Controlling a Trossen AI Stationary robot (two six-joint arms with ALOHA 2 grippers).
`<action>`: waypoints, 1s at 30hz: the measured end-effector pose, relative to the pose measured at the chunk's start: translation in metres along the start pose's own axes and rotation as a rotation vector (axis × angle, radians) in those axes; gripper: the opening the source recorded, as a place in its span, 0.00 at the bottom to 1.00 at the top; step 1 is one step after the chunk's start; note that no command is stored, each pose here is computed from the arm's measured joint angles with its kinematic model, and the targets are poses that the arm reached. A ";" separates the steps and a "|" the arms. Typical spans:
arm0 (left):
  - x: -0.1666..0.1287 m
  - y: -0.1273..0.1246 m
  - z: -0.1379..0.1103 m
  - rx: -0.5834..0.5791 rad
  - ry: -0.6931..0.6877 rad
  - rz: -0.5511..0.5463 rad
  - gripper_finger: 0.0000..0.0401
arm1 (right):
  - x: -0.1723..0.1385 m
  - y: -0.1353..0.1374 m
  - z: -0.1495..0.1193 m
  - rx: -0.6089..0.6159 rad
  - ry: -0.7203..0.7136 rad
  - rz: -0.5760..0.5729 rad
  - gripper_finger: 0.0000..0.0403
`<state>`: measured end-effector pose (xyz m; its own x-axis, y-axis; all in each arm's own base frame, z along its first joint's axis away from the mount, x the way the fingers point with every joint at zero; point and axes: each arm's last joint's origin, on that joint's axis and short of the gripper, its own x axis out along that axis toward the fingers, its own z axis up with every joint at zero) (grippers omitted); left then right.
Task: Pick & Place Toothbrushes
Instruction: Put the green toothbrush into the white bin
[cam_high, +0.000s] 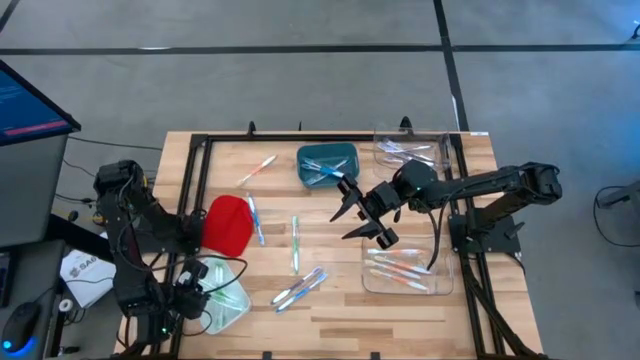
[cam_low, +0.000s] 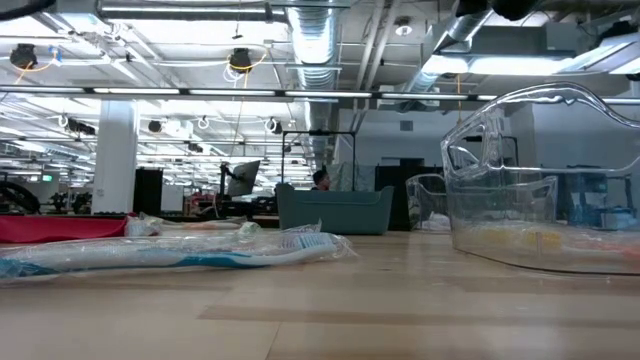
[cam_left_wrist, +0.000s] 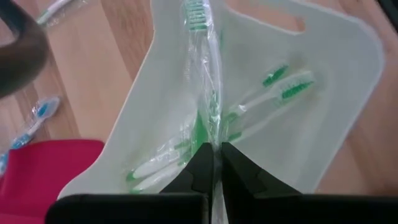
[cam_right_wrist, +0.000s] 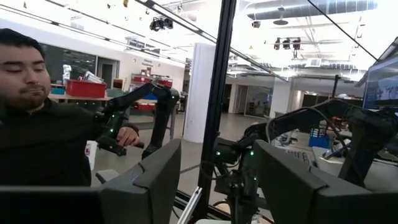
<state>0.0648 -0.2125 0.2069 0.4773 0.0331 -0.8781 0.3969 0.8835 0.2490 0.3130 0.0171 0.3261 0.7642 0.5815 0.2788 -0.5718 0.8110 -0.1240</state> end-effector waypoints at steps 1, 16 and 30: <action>0.002 0.000 -0.001 0.003 0.002 0.003 0.01 | 0.000 0.000 0.000 0.000 0.000 0.000 0.49; 0.011 -0.003 -0.003 0.022 -0.070 0.000 0.04 | 0.000 0.000 0.000 0.000 0.000 0.000 0.48; 0.025 0.001 -0.017 0.044 -0.037 0.032 0.07 | 0.000 0.000 0.000 0.000 0.001 0.000 0.48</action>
<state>0.0639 -0.2028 0.1786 0.5184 0.0430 -0.8541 0.4148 0.8608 0.2951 0.3131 0.0171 0.3260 0.7645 0.5815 0.2783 -0.5719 0.8110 -0.1236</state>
